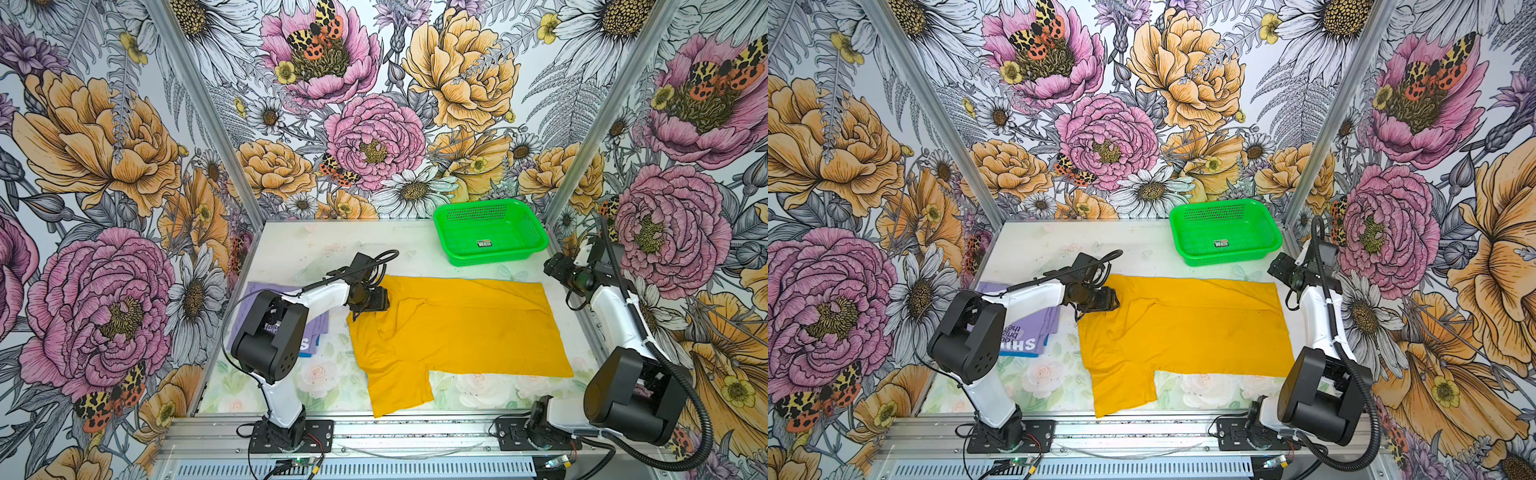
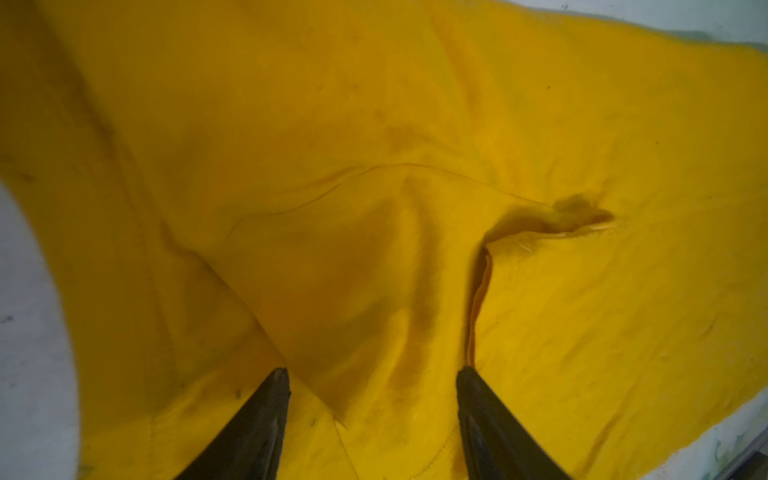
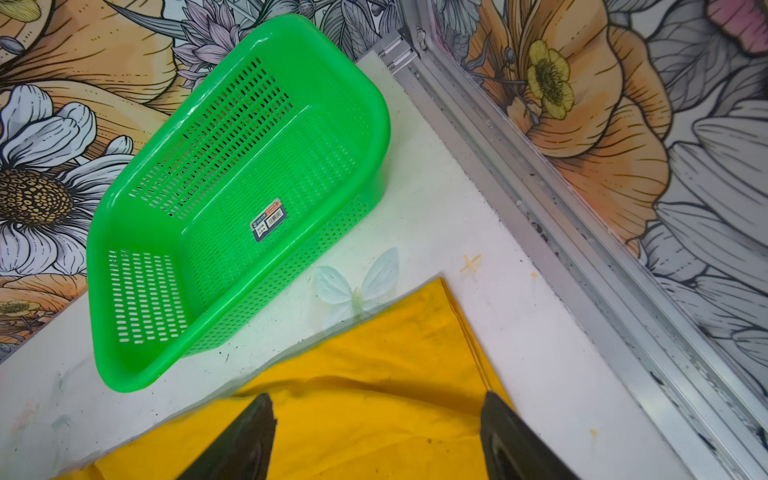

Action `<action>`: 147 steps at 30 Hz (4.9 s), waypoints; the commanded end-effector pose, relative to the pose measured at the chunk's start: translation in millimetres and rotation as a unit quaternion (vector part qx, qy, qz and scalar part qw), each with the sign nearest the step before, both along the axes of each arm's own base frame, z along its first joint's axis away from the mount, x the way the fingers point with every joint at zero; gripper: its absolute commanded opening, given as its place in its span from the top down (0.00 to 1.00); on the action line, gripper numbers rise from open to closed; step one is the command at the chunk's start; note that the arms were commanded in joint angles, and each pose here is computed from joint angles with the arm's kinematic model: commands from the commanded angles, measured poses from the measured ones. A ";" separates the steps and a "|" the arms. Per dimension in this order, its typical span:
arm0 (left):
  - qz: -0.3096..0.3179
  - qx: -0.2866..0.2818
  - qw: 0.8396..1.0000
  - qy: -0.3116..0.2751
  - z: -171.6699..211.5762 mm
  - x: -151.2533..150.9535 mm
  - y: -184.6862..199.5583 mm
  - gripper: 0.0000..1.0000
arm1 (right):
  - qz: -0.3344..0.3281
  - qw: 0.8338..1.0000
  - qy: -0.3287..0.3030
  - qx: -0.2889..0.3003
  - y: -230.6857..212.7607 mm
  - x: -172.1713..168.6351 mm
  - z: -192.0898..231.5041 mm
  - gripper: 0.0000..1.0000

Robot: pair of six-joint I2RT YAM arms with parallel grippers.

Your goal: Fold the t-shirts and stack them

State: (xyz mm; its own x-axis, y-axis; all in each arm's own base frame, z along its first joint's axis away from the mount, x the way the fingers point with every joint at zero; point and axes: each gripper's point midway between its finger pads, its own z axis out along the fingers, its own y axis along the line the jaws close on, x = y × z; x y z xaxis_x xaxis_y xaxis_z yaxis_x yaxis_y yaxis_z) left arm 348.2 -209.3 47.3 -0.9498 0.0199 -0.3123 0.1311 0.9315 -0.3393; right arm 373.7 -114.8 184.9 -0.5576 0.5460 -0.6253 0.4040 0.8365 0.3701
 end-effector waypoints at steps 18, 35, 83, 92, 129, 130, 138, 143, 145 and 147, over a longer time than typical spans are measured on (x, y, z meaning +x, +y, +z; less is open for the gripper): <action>0.022 0.004 0.998 -0.065 46.5 10.2 13.5 1.00 | 0.005 1.000 0.008 0.015 11.0 -16.7 -5.0 0.21; 0.058 0.003 0.995 -0.078 64.8 4.3 59.2 1.00 | -0.034 0.996 0.076 0.017 1.9 -35.7 -55.2 0.21; 0.054 -0.013 0.997 -0.061 5.0 13.4 38.1 1.00 | 0.083 0.994 0.064 0.043 70.1 -31.7 -73.0 0.23; 0.041 -0.060 0.995 -0.063 59.0 -16.5 25.7 1.00 | 0.088 0.994 0.054 0.045 72.2 -28.9 -66.5 0.23; 0.107 -0.157 0.979 -0.072 75.4 -33.8 60.5 0.06 | 0.423 0.896 0.117 0.063 420.9 -34.4 -122.5 0.60; 0.110 -0.157 0.979 -0.072 75.4 -35.0 63.6 0.06 | 0.425 0.895 0.119 0.064 424.4 -35.0 -124.0 0.60; 0.125 -0.157 0.976 -0.080 78.4 -40.3 82.7 0.06 | 0.417 0.898 0.127 0.058 421.8 -42.3 -128.8 0.62; 0.124 -0.158 0.976 -0.081 78.9 -40.3 84.2 0.06 | 0.414 0.899 0.131 0.052 414.7 -52.0 -130.6 0.63; 0.124 -0.158 0.976 -0.079 77.9 -40.1 84.1 0.06 | 0.414 0.899 0.137 0.052 413.7 -55.9 -135.1 0.63; 0.123 -0.158 0.976 -0.081 79.3 -39.9 83.7 0.06 | 0.415 0.897 0.143 0.049 413.7 -58.0 -139.8 0.63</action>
State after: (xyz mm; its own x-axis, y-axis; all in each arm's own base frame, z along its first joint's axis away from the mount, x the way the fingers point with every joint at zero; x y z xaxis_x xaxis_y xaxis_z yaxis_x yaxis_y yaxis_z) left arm 312.0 -124.4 125.6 -0.8462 -0.3442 -0.4068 -0.0324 0.7952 -0.6055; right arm 314.5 297.4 37.6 -0.9364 -0.0983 -0.3368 -0.2493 0.8619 0.4416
